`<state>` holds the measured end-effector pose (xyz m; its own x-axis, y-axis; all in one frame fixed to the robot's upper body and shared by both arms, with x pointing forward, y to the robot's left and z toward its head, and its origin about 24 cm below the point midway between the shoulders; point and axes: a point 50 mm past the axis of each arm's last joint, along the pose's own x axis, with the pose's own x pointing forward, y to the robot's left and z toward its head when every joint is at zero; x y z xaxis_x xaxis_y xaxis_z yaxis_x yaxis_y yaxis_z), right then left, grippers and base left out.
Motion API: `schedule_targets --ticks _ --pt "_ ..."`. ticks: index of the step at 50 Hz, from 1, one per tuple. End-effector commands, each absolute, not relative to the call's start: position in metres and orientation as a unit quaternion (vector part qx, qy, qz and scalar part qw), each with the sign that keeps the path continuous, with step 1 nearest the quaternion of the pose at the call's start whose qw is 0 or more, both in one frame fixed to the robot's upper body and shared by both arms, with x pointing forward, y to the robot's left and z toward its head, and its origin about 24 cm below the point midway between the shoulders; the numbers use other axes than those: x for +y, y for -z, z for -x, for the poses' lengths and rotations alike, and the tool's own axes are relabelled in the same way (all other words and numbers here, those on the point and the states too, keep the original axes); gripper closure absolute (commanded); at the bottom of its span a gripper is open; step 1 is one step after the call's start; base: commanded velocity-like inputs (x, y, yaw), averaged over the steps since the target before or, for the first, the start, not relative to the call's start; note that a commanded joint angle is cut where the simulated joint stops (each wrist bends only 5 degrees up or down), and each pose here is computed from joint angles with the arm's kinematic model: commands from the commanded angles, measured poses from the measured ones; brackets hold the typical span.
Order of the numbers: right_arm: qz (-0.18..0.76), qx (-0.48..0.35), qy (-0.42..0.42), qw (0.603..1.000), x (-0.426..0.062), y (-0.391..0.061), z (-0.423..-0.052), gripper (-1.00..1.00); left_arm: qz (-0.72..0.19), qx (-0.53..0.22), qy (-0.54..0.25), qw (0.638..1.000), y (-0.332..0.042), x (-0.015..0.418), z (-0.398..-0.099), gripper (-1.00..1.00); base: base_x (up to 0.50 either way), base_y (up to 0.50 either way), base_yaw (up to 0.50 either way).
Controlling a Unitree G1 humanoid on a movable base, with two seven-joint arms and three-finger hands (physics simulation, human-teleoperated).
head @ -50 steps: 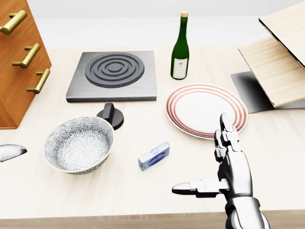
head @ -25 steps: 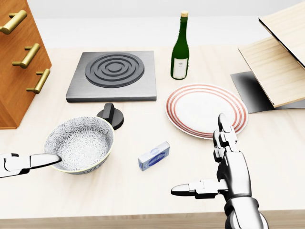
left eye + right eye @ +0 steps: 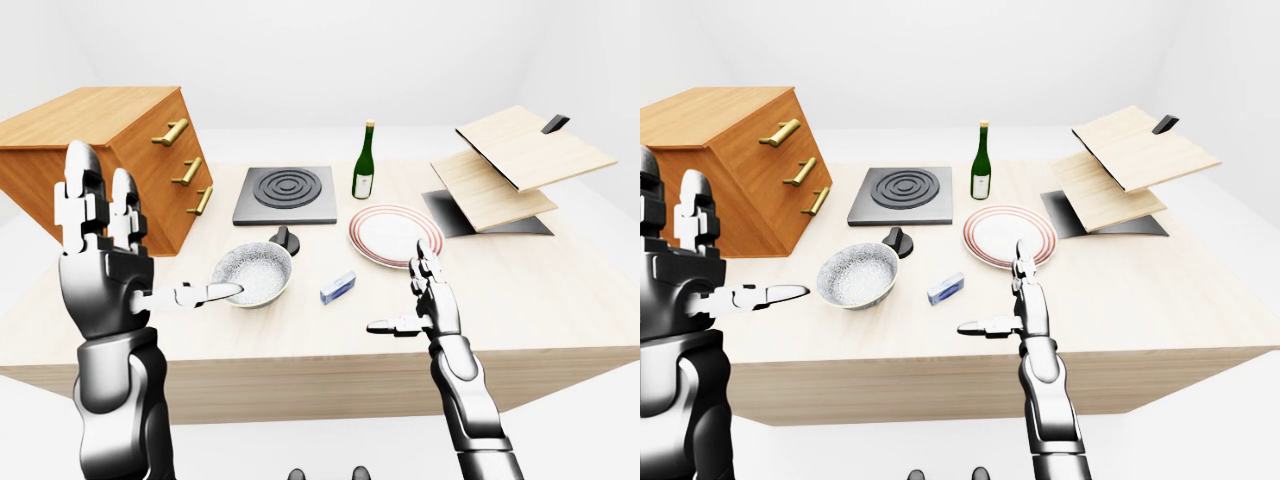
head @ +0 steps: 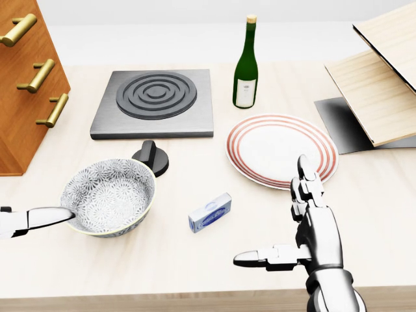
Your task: Pick up the akita bowl and put it on the plate.
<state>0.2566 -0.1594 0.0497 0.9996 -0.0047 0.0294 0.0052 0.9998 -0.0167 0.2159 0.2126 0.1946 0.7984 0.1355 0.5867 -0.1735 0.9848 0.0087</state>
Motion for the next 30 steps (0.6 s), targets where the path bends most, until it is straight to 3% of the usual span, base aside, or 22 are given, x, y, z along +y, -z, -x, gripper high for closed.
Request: schedule_targets --ticks 1,23,30 --pt "-0.012 -0.009 0.003 1.0 -0.1607 -0.0488 -0.2576 -1.0 -0.033 -0.326 -0.081 0.941 -0.2024 0.2121 -0.2117 -1.0 0.0 0.0 0.0" --pt "-0.032 -0.034 -0.028 0.999 -0.1555 -0.0569 -0.2514 -1.0 -0.032 -0.312 -0.079 0.946 -0.1967 0.2109 -0.2146 -1.0 0.0 0.0 0.0" --pt "-0.027 -0.033 -0.033 0.999 -0.1549 -0.0558 -0.2513 -1.0 -0.032 -0.316 -0.079 0.945 -0.1984 0.2103 -0.2141 -1.0 0.45 0.0 0.0"
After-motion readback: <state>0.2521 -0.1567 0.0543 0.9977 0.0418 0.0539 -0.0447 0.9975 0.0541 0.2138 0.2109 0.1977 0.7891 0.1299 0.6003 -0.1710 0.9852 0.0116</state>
